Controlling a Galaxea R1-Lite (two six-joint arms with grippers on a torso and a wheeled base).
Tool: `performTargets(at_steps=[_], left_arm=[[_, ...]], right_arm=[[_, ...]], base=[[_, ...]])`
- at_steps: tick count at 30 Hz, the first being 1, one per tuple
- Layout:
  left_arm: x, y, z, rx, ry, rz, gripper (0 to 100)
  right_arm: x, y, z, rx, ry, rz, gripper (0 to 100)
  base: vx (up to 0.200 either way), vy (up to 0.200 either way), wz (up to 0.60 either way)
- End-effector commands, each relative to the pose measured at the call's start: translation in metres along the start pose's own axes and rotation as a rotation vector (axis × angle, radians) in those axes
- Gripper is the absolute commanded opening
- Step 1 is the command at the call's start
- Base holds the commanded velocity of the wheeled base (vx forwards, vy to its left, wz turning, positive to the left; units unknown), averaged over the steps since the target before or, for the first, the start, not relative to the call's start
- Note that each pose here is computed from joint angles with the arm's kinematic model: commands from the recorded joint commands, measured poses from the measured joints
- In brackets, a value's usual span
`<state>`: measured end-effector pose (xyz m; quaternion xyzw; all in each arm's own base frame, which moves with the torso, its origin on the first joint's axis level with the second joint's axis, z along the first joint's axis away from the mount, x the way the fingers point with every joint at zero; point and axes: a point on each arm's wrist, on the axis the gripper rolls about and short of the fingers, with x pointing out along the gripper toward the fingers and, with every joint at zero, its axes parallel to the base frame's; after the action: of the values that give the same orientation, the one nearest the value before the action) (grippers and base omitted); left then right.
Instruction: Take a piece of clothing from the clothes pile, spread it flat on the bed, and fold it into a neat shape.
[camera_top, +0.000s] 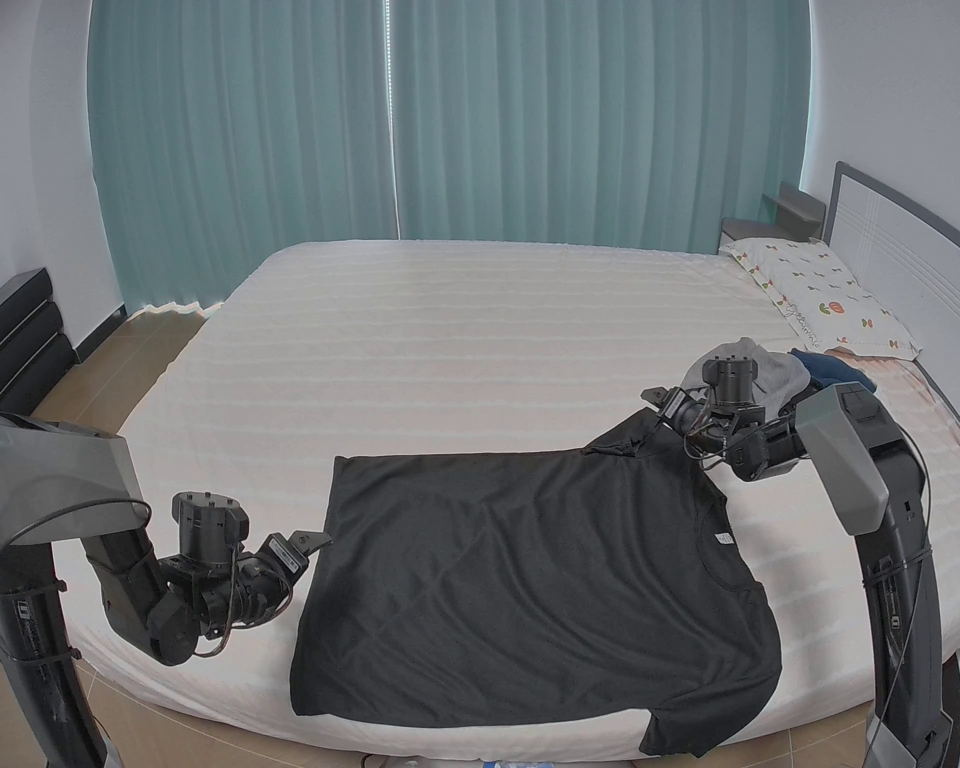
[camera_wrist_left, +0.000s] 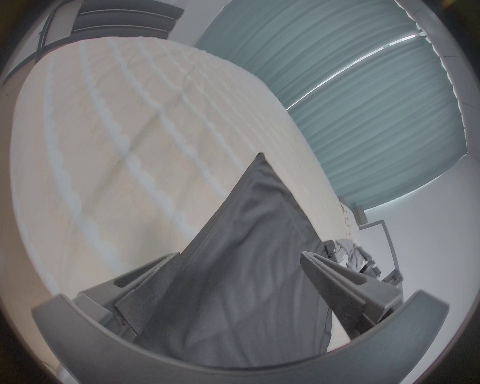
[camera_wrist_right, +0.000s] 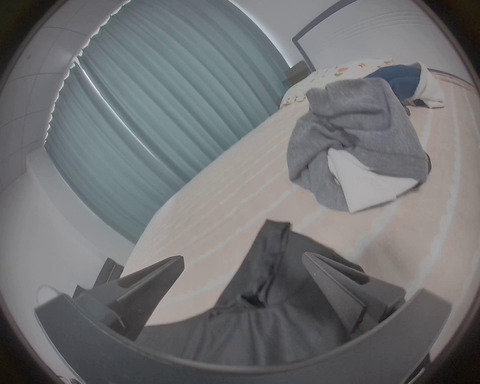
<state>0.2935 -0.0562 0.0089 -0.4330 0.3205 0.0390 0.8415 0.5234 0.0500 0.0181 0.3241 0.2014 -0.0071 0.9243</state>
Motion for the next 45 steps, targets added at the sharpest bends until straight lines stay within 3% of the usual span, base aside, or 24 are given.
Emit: performTargets(at_steps=[1, 8, 16, 20, 40, 41, 45], left_arm=[[0.019, -0.028, 0.039, 0.001, -0.089, -0.054, 100], [0.065, -0.058, 0.079, 0.050, -0.119, -0.055, 100], [0.130, -0.058, 0.077, 0.066, -0.117, -0.032, 100], [0.166, -0.050, 0.076, 0.062, -0.161, -0.004, 100], [0.189, -0.049, 0.065, 0.138, -0.177, 0.001, 100], [0.189, -0.049, 0.065, 0.140, -0.177, 0.001, 0], [0.192, -0.047, 0.059, 0.150, -0.168, 0.008, 0]], right_arm=[[-0.030, -0.010, 0.022, -0.009, 0.011, 0.013, 100], [-0.039, -0.020, 0.015, -0.023, 0.027, -0.003, 100], [-0.038, -0.026, 0.013, -0.009, 0.023, 0.000, 100], [-0.040, -0.027, 0.012, -0.008, 0.030, -0.004, 100], [-0.032, -0.038, 0.004, -0.007, 0.036, -0.031, 100], [-0.032, -0.038, 0.004, -0.007, 0.036, -0.031, 100], [-0.025, -0.043, -0.003, -0.016, 0.045, -0.034, 100]], base=[[0.000, 0.000, 0.00], [0.000, 0.000, 0.00], [0.000, 0.000, 0.00], [0.000, 0.000, 0.00], [0.000, 0.000, 0.00], [0.000, 0.000, 0.00], [0.000, 0.000, 0.00]])
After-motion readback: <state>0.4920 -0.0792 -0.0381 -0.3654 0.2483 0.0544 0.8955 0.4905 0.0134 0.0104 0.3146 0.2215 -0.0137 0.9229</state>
